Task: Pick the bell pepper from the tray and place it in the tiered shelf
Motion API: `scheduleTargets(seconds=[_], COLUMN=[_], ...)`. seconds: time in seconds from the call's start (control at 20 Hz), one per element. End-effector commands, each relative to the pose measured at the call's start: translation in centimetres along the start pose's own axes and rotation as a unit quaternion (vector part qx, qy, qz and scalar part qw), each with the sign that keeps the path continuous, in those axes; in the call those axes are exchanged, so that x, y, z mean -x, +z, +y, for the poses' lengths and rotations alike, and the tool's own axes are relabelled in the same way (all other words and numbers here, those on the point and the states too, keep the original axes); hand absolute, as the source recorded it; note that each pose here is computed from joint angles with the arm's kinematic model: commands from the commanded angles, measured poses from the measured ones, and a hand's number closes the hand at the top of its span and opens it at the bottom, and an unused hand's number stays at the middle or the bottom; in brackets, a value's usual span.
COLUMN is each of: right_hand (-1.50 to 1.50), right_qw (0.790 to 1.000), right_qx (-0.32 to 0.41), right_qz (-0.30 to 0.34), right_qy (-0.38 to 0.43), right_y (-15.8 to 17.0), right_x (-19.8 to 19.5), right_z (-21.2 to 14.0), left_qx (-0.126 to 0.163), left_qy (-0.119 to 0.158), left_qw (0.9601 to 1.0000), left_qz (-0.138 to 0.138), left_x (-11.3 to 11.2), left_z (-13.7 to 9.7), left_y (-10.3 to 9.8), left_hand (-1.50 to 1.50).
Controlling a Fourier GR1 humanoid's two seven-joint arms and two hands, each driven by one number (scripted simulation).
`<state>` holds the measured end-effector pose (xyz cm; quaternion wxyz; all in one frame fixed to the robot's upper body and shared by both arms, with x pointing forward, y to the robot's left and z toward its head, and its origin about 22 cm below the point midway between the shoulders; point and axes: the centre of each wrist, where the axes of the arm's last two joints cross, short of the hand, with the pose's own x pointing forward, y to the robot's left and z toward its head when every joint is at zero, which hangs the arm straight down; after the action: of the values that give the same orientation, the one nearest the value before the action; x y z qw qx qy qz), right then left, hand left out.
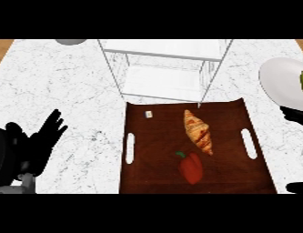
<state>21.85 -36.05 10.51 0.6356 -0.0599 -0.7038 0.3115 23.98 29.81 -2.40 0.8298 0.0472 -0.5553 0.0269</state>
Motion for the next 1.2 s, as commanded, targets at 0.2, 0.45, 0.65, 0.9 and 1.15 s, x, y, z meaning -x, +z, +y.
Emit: scheduleTargets(seconds=[0.2, 0.45, 0.65, 0.9, 1.15], right_hand=[-1.50, -1.50, -1.50, -1.50, -1.50], right_qw=[0.993, 0.991, 0.981, 0.968, 0.955], right_qx=[-0.080, -0.025, -0.003, -0.020, -0.054], right_qz=[0.046, 0.093, 0.135, 0.183, 0.206], right_qy=[0.077, 0.096, 0.140, 0.168, 0.206], right_y=[1.1, -0.7, -1.9, -4.5, -5.6], right_x=[-9.7, -13.1, -13.0, -14.5, -13.7], right_z=[2.5, 4.5, 8.2, 9.8, 13.8], left_qx=[-0.006, 0.012, 0.019, 0.018, 0.009], left_qy=[0.000, 0.002, -0.009, -0.010, -0.018], left_qw=[0.9993, 0.9994, 0.9993, 0.9991, 0.9991], left_qz=[0.036, 0.034, 0.032, 0.038, 0.037], left_x=[1.0, -0.5, -0.5, 0.5, -1.2], left_z=[-0.3, -0.3, 0.3, -1.1, -0.9], left_y=[0.3, -1.5, -1.1, -1.2, -0.2], left_hand=[0.00, 0.00, 0.00, 0.00, 0.00])
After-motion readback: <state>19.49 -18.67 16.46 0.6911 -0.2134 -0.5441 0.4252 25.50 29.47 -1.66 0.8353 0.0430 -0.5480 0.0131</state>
